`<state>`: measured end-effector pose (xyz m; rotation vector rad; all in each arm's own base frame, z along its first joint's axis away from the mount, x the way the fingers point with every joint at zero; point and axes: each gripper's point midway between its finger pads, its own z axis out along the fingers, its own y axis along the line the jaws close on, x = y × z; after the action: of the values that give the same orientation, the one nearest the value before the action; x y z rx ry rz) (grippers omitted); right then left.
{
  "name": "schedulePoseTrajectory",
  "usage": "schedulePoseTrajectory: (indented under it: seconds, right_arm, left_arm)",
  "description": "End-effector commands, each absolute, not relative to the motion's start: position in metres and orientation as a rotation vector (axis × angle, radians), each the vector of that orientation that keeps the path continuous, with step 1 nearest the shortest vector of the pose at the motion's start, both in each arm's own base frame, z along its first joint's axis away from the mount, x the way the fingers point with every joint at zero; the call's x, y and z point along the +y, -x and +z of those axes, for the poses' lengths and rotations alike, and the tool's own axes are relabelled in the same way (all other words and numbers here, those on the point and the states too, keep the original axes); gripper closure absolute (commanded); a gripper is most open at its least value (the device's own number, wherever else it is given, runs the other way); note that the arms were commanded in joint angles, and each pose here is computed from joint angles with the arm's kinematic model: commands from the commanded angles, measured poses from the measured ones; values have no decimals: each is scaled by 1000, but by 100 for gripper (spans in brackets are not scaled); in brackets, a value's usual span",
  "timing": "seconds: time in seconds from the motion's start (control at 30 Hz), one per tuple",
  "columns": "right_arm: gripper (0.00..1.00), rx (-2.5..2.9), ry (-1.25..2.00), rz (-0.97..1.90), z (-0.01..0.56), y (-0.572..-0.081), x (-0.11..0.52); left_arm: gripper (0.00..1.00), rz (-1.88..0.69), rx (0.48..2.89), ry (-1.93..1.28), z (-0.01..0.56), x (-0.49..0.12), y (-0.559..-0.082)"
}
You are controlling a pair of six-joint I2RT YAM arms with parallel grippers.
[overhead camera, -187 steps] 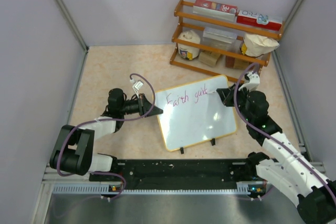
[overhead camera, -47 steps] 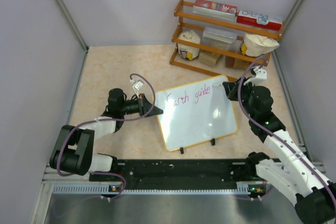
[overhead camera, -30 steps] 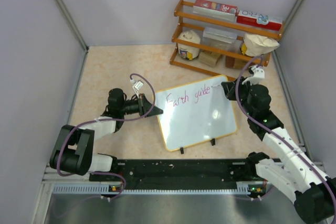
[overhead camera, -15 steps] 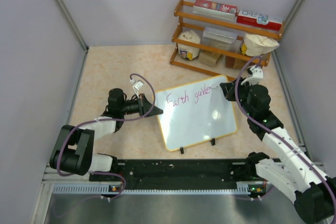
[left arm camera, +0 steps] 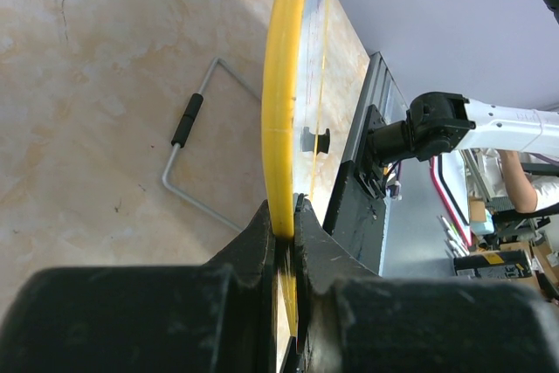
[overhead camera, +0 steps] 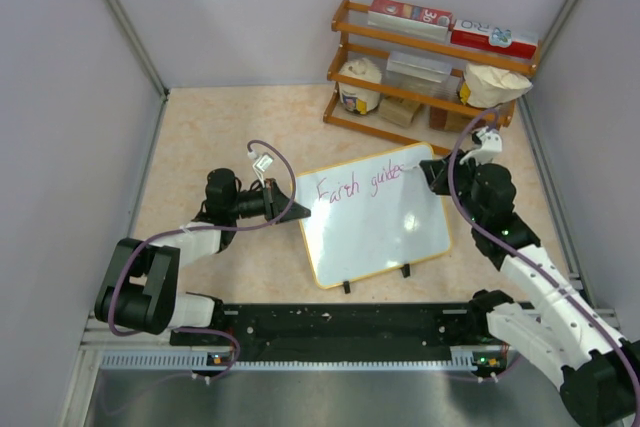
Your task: Write a sentence on the whiteboard
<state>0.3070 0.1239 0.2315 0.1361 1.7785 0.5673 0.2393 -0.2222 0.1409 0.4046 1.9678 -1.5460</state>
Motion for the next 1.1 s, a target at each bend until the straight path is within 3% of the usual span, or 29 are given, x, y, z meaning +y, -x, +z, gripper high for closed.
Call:
schedulePoseTrajectory:
  seconds: [0.0, 1.07]
  right_arm:
    - [100, 1782, -165, 502, 226, -307, 108]
    - [100, 1784, -138, 623, 221, -304, 126]
  left_arm:
    - [100, -1491, 1917, -504, 139, -226, -244]
    - [100, -1490, 1920, -504, 139, -226, -244]
